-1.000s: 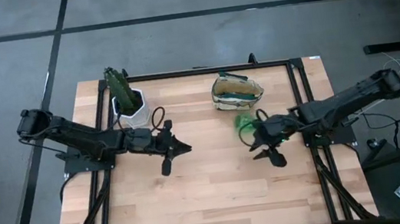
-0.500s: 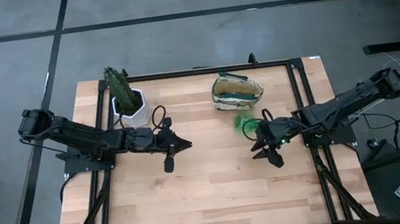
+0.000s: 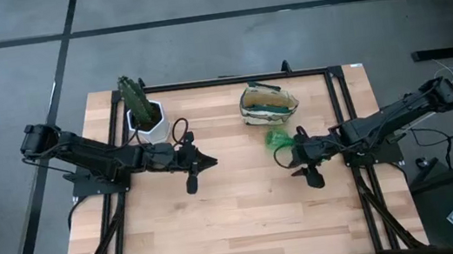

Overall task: Pick & Place Garden tools in Gardening bag
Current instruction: Put the green spray bottle into the brown gardening bag

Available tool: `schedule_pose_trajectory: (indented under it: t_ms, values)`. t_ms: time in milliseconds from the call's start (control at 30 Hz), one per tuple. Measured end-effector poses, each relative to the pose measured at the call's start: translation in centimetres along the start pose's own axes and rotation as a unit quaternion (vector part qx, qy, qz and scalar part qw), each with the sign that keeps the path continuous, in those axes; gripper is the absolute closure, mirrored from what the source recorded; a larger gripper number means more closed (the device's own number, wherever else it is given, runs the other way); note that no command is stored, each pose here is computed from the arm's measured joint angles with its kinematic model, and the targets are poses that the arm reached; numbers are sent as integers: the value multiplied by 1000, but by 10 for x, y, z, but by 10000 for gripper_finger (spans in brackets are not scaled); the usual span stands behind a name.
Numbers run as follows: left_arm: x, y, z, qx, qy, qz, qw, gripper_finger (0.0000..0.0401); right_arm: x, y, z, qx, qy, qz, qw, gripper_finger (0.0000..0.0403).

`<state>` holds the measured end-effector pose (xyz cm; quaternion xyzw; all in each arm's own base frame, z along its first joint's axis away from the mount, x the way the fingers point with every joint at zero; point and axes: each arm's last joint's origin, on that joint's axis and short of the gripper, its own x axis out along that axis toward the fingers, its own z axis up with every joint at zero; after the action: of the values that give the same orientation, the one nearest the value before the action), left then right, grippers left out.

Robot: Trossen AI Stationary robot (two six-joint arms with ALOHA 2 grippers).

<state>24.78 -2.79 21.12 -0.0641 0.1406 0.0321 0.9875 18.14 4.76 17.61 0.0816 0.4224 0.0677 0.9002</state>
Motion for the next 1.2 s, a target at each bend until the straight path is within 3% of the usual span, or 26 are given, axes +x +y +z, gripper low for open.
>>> schedule_pose_trajectory:
  t_ms: [167,333,1200]
  values:
    - [0,0,0,-12,1,0,1000,370,-1,-7,-14,-8,65,-59,996,236]
    - [0,0,0,-25,1,0,1000,370,-3,-12,-17,-21,68,-143,987,236]
    - [-1,-5,-1,-35,3,-9,999,370,29,-19,-27,-39,141,-200,969,245]
